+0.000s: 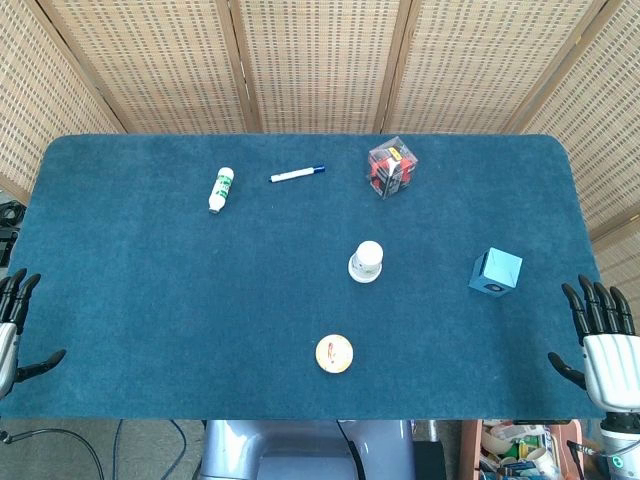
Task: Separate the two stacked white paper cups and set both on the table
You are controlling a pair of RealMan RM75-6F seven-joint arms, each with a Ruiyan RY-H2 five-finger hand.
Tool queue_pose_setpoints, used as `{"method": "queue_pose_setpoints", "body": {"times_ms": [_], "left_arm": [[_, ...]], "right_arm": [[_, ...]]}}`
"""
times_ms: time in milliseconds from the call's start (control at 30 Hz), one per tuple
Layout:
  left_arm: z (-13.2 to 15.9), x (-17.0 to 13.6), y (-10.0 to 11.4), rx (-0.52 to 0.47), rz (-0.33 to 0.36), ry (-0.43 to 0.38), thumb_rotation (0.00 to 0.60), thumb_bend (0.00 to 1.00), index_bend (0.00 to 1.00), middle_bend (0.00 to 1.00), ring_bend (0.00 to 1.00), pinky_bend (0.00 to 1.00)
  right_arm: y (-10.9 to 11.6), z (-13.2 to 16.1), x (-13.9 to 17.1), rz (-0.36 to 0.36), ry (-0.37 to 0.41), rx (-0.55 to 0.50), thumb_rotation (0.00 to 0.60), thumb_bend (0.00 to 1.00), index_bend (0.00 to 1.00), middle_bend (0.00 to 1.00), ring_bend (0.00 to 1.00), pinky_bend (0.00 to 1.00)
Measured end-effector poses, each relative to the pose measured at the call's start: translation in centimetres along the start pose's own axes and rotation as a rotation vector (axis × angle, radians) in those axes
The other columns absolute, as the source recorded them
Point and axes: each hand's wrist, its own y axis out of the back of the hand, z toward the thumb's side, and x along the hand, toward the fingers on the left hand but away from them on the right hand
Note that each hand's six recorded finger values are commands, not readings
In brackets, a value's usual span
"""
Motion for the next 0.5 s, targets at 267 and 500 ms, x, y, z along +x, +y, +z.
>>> {"method": "queue_pose_setpoints", "body": {"times_ms": [267, 500], "left_arm": [[0.2, 0.0, -0.1, -0.004, 0.004, -0.009, 0.600, 0.06, 0.00, 0.00, 0.00, 0.00], [0.1, 0.7, -0.4, 0.018, 0.006, -0.003, 0.600, 0.06, 0.00, 0.00, 0.00, 0.00]], "right_arm": [[-0.3, 0.4, -0.3, 0.022, 0.025, 0.004, 0.600, 0.00, 0.00, 0.00, 0.00, 0.00], [-1.0, 2.3, -3.2, 0.091, 0.116, 0.004, 0.600, 0.00, 0.00, 0.05, 0.00, 0.01]]}}
